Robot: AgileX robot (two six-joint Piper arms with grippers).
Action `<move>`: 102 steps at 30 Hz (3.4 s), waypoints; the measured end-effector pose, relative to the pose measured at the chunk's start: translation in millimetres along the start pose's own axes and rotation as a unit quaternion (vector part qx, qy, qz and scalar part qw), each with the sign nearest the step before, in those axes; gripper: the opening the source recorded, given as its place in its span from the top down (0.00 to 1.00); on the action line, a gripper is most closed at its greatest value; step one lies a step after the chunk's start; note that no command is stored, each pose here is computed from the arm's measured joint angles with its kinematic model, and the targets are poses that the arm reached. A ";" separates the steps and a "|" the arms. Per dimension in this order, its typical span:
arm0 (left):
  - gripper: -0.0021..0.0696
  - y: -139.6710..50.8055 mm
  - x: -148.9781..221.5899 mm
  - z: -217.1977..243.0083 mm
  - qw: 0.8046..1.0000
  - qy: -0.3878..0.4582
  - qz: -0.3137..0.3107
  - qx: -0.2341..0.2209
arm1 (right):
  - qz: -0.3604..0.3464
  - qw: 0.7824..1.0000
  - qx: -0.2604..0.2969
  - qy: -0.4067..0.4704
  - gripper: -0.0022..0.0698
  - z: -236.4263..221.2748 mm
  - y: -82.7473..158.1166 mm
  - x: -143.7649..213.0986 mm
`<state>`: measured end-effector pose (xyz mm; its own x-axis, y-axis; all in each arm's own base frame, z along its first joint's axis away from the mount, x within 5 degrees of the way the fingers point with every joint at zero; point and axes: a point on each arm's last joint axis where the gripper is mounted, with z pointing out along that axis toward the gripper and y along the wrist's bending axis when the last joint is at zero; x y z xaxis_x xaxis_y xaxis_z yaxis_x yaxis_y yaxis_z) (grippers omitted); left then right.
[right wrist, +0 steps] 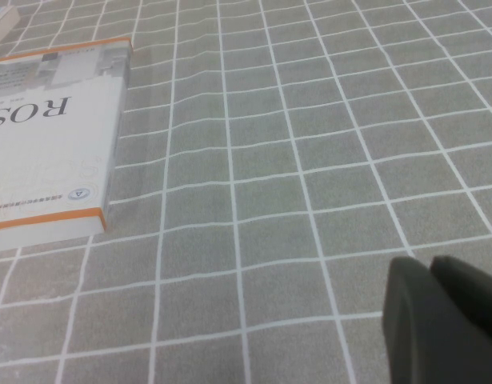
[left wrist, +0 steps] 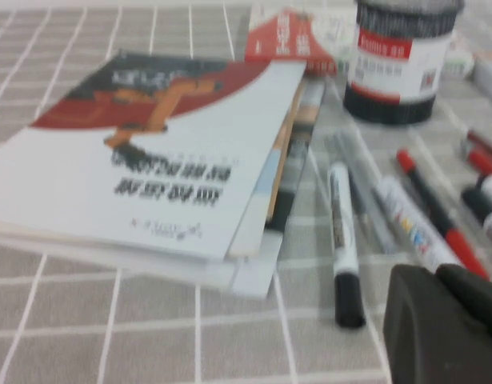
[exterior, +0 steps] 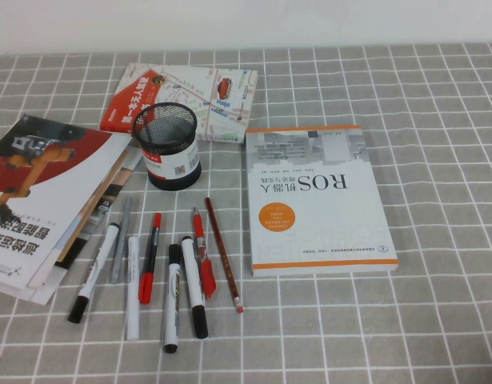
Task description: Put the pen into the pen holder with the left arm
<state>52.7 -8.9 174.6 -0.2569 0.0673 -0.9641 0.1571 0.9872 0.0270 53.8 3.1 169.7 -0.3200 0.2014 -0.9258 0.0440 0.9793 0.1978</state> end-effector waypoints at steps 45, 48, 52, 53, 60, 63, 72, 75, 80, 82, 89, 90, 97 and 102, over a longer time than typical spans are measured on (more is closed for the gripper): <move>0.97 -14.0 -89.4 -25.7 0.967 0.079 -0.231 0.077 | 0.000 1.000 0.000 0.000 0.99 0.0 0.0 0.0; 0.97 -15.4 -108.4 -19.2 0.967 0.139 -0.195 0.083 | 0.000 1.000 0.000 0.000 0.99 0.0 0.0 0.0; 0.97 -16.5 -129.5 0.8 0.958 0.229 -0.144 0.096 | 0.000 1.000 0.000 0.000 0.99 0.0 0.0 0.0; 0.97 -16.5 -134.6 8.0 0.954 0.250 -0.132 0.099 | 0.000 1.000 0.000 0.000 0.99 0.0 0.0 0.0; 0.97 -15.2 -150.7 68.9 0.921 0.363 -0.083 0.116 | 0.000 1.000 0.000 0.000 0.99 0.0 0.0 0.0; 0.97 -15.8 -148.4 95.1 0.905 0.402 -0.069 0.120 | 0.000 1.000 0.000 0.000 0.99 0.0 0.0 0.0; 0.97 -39.5 -139.0 151.5 0.883 0.448 0.004 0.138 | 0.000 1.000 0.000 0.000 0.99 0.0 0.0 0.0; 0.97 -39.7 -134.4 165.8 0.873 0.469 0.034 0.125 | 0.000 1.000 0.000 0.000 0.99 0.0 0.0 0.0; 0.97 -34.0 -130.7 186.8 0.862 0.490 0.085 0.099 | 0.000 1.000 0.000 0.000 0.99 0.0 0.0 0.0; 0.95 -33.5 -129.0 193.9 0.858 0.496 0.094 0.095 | 0.000 1.000 0.000 0.000 0.99 0.0 0.0 0.0; 0.67 -35.4 -117.1 224.0 0.847 0.513 0.106 0.090 | 0.000 1.000 0.000 0.000 0.99 0.0 0.0 0.0; 0.63 -35.2 -114.6 227.2 0.846 0.515 0.105 0.089 | 0.000 1.000 0.000 0.000 0.99 0.0 0.0 0.0; 0.57 -27.4 -90.7 249.6 0.835 0.536 0.097 0.078 | 0.000 1.000 0.000 0.000 0.99 0.0 0.0 0.0; 0.56 -27.1 -87.0 259.2 0.849 0.514 0.102 0.075 | 0.000 1.000 0.000 0.000 0.99 0.0 0.0 0.0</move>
<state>318.0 -79.0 189.2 -0.8936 0.4007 -0.2025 0.3979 0.9157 0.0564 53.8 3.1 169.7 -0.3200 0.2014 -0.9258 0.0440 0.9793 0.1978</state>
